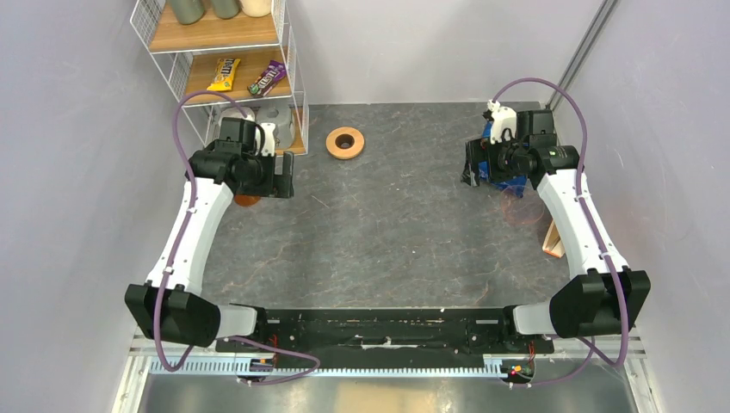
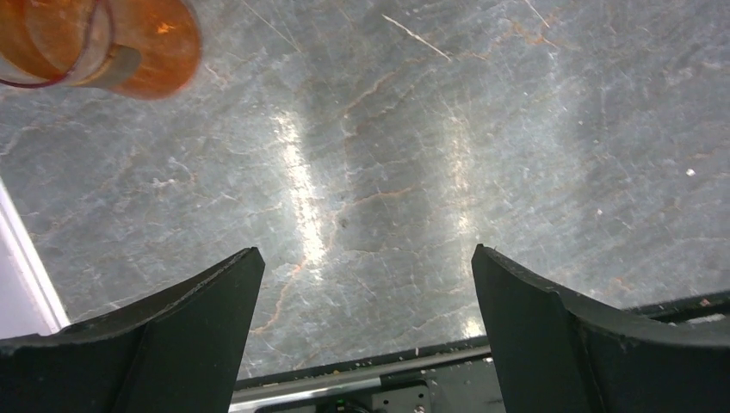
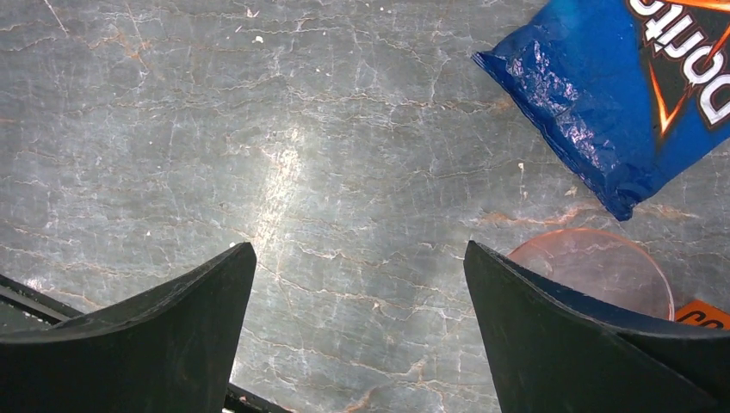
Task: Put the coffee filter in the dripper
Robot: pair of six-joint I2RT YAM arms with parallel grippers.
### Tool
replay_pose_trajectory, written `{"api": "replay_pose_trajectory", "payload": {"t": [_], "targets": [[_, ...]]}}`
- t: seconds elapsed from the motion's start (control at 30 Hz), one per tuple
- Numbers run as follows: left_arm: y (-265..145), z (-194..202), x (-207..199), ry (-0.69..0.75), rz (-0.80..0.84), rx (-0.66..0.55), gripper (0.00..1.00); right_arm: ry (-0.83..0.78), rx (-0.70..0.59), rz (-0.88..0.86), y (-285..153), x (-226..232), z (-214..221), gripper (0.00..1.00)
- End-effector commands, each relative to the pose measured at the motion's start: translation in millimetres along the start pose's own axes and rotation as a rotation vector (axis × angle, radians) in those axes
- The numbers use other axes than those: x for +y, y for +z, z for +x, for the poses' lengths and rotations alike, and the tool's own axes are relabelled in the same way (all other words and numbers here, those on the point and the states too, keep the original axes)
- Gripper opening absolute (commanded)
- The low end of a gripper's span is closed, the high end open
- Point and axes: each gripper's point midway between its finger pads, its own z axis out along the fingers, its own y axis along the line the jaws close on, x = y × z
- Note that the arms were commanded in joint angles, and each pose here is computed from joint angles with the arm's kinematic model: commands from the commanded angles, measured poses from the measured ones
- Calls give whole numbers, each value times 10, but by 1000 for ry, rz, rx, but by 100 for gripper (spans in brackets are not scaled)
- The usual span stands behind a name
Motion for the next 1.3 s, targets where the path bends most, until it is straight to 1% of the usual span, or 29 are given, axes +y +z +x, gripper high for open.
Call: {"api": "replay_pose_trajectory", "payload": {"t": [0.0,0.07,0.13,0.23,0.4,0.53,0.57,0.67,0.83,1.0,1.1,1.17,1.23,1.27], "targets": [[-146,-84,-112,-20,109,-3,100,-35,-43,-29,-96,61,-141,99],[-198,-149,-94,-26,166,-32,100,-31,-32,-41,-86,75,-119,99],[-230,-239,3,-18,159,-55,100,-29,-26,-48,-80,85,-111,99],[-245,-372,324,-86,114,-70,100,-33,-24,-56,-72,94,-116,99],[-216,-556,881,-247,75,-138,100,-25,-12,-51,-37,73,-104,99],[-138,-693,1283,-335,37,-184,99,-20,0,-60,-15,79,-83,99],[-97,-737,1369,-383,33,-193,97,-18,2,-63,-8,85,-80,99],[62,-817,1612,-437,6,-188,92,-16,9,-66,4,85,-70,99],[292,-962,1905,-525,3,-199,84,-24,26,-64,10,71,-68,99],[515,-1087,2011,-547,41,-235,79,-17,43,-83,29,95,-45,99],[641,-1091,2109,-571,35,-255,74,-20,53,-85,35,93,-28,99],[743,-1048,2147,-592,37,-242,71,-26,57,-78,36,78,-24,99],[833,-1007,2189,-610,35,-230,66,-27,63,-73,44,63,-14,99],[875,-990,2209,-618,33,-226,62,-28,65,-73,49,61,-12,99]]}}
